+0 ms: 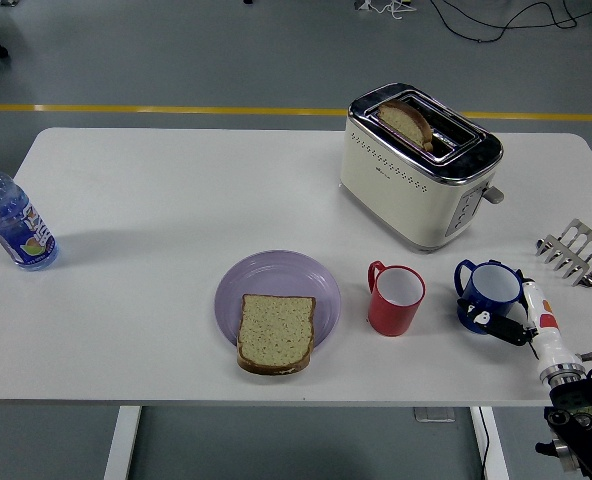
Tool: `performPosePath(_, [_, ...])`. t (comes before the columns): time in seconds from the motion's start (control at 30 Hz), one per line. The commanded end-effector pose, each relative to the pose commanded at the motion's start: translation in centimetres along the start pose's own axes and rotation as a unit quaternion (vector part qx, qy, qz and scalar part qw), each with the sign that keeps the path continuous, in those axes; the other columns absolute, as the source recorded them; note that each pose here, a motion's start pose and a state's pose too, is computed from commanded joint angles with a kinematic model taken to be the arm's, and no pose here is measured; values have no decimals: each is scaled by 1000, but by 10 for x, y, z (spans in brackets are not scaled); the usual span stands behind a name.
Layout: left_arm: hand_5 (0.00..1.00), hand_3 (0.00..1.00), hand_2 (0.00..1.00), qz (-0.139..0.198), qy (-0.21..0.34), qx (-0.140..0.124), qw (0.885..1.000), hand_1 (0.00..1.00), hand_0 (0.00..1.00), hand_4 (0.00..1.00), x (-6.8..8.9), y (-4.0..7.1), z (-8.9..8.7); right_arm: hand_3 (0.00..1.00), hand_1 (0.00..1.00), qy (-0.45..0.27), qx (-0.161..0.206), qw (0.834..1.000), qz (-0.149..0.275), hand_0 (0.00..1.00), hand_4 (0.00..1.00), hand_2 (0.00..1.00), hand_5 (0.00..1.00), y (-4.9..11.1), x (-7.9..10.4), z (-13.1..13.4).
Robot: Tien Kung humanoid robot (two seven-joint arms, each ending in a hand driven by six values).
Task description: Pick up the cup,pour liquid into bread,place the cup on the desk
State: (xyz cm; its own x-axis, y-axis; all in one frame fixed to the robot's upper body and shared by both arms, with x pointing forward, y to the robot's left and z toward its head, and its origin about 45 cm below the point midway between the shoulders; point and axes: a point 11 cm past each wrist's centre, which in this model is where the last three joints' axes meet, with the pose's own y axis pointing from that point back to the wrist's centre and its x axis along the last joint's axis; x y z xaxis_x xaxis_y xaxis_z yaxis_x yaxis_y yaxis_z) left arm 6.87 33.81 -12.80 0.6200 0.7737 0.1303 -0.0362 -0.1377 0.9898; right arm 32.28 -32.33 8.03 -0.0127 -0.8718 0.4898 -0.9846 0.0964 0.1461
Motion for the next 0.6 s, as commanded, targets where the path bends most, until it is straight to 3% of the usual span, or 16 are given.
performPosePath(0.03, [998, 630, 738, 0, 0, 0, 1000, 735, 669, 397, 0, 0, 0, 948, 736, -1, 1, 1000, 1, 836, 901, 836, 26, 0, 0, 0])
performPosePath(0.2, [998, 630, 738, 0, 0, 0, 1000, 735, 669, 397, 0, 0, 0, 948, 736, -5, 2, 1000, 3, 836, 901, 836, 26, 1, 1, -1])
performPosePath(0.23, [998, 629, 738, 0, 0, 0, 1000, 735, 668, 396, 0, 0, 0, 998, 744, -6, 2, 1000, 4, 842, 904, 857, 25, 1, 2, -1])
performPosePath(0.6, [998, 629, 737, 0, 0, 0, 1000, 735, 668, 396, 0, 0, 0, 998, 755, -8, 0, 1000, 12, 851, 909, 883, 23, 1, 5, 1])
